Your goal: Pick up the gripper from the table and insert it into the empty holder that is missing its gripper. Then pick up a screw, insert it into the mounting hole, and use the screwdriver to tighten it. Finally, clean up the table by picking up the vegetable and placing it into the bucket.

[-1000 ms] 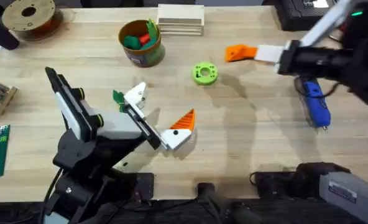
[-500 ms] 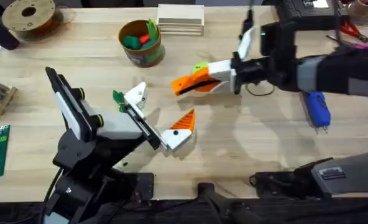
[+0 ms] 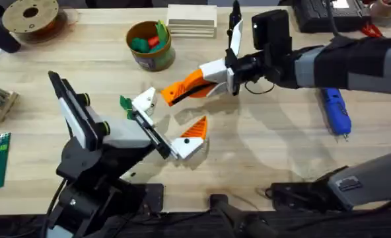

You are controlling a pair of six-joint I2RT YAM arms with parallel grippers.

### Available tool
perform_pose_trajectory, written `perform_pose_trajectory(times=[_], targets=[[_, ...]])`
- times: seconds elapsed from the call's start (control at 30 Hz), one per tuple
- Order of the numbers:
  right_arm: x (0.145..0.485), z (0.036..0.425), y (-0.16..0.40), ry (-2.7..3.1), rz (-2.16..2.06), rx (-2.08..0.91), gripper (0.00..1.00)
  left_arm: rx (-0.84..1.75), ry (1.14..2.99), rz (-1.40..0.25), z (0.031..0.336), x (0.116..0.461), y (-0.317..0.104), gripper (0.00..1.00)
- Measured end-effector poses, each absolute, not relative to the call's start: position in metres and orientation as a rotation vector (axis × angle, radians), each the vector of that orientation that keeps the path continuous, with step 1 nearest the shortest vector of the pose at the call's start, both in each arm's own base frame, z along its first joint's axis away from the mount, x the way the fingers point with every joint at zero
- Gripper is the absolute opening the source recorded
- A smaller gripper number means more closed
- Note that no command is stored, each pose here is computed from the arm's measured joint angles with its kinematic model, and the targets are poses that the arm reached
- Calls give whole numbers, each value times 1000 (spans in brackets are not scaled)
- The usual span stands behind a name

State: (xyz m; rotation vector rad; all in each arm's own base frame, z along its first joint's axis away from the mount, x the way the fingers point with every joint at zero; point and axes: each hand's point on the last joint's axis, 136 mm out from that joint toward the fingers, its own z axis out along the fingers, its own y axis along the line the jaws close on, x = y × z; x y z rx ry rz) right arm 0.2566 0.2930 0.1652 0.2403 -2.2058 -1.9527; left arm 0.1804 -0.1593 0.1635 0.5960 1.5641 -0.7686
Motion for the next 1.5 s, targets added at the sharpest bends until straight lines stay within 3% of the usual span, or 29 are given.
perform_pose_trajectory(times=[1.5], targets=[[258,170,333,-2186,-1923,342,18,558,1577,-747,163,185,-155,987]])
